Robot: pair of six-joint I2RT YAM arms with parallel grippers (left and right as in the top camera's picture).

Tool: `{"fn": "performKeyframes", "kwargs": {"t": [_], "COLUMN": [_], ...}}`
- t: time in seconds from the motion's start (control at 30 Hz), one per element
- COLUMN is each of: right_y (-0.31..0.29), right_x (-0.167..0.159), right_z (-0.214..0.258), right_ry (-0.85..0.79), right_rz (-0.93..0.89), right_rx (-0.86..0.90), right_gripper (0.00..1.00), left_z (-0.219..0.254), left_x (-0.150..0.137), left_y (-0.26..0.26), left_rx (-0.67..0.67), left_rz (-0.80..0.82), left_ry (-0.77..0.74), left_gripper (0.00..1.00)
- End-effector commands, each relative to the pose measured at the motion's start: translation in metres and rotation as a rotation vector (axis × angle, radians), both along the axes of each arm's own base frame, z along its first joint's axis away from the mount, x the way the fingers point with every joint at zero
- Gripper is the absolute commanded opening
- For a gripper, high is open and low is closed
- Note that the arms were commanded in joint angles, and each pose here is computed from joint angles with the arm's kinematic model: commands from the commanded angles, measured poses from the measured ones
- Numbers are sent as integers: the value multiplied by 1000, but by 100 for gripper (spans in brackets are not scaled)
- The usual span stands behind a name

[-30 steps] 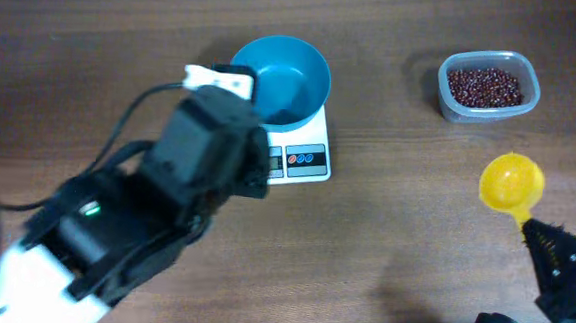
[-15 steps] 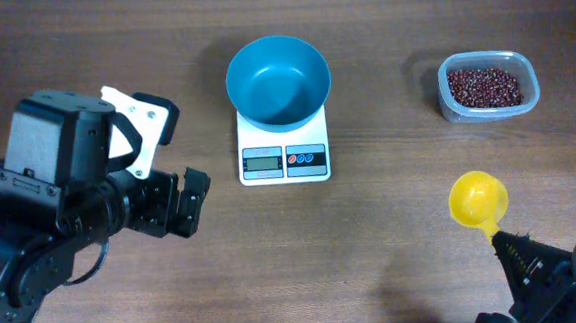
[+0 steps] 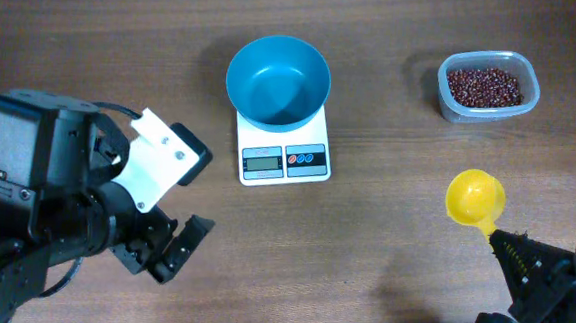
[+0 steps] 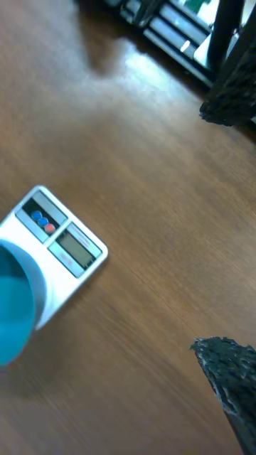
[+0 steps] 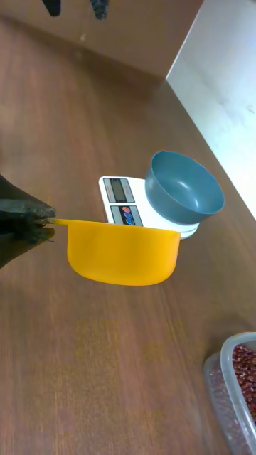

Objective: Scoop item into bowl and weigh 50g on scale
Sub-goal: 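Retract the left gripper away from the scale, then carry the scoop with the right gripper to the bean tub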

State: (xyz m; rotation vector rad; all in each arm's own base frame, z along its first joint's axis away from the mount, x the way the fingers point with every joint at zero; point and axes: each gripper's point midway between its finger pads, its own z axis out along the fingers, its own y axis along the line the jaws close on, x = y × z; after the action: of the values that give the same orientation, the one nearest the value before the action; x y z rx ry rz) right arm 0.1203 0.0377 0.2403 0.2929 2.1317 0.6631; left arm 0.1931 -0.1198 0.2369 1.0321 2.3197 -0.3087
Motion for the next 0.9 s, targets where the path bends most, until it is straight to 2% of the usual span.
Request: {"fn": "performKeyframes", "kwargs": {"t": [0.0,0.17,0.23,0.33,0.47,0.63,0.87], "right_y": [0,5,4,1,-4,-17,-31], "right_x": [0,-3,-3,-4,6,23,47], "right_z": [0,-1,-1,9,22,73,92], "right_ry": [-15,2,4,-3,85,138,79], "right_rz": [20,39,35,31,-27,-129,-325], "right_rx": [-26,-5,2,11,-189,-449,-509], "right_gripper": [4,4,4,4,4,4,4], "left_z": [8,10,6,-3,-20,-21,-21], "left_x": [-2,3,15,28,34,34,34], "left_y": [-10,-10,-3,-9,-13,-13,-13], "left_rx": [-51,-61,-9,-4,15,16,16], "left_rz": [-53,-24,14,10,5,5,5], "left_ry": [-11,-19,-40,-9,66,67,66], "left_gripper": [99,99,99,99,99,99,99]}}
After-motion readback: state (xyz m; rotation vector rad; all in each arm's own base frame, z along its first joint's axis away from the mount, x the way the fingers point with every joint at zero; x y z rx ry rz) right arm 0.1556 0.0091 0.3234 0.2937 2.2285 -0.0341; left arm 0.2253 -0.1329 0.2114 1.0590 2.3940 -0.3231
